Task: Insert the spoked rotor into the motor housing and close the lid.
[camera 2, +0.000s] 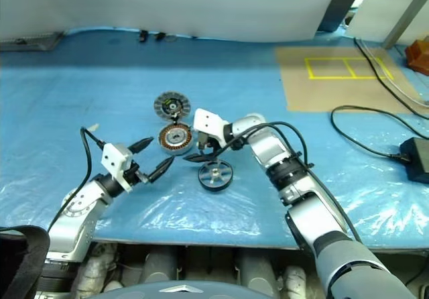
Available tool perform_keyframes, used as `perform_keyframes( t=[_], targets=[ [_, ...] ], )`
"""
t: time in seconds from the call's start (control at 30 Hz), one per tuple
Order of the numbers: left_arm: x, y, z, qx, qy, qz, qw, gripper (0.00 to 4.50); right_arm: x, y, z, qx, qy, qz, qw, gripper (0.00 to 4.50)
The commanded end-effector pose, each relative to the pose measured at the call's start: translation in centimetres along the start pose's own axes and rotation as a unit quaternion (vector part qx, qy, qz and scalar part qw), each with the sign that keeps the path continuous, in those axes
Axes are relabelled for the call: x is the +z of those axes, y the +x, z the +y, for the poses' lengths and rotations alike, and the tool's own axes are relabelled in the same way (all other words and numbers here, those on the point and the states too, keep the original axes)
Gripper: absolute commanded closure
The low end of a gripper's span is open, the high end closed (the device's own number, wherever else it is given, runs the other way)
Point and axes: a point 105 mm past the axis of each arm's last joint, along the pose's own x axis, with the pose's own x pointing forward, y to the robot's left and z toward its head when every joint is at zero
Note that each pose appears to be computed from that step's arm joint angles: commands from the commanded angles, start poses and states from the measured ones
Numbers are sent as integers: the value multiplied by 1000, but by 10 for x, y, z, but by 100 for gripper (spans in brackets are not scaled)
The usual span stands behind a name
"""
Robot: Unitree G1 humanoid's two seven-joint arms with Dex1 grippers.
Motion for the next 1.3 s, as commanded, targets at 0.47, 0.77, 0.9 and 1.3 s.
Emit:
perform_keyframes(
  t=[0.47,0.77,0.9,1.3],
  targets=[
    [8,-22,8,59,20,-15,998,0,29,27,-23,20,-25,65,997,22],
    [5,-25,6,73,16,-16,997,0,32,32,-25,26,-31,79,996,166],
    [5,-27,6,75,16,-15,997,0,35,37,-23,31,-30,82,996,166],
    [5,-33,6,84,17,-10,996,0,19,46,-21,32,-39,130,990,166]
  ],
)
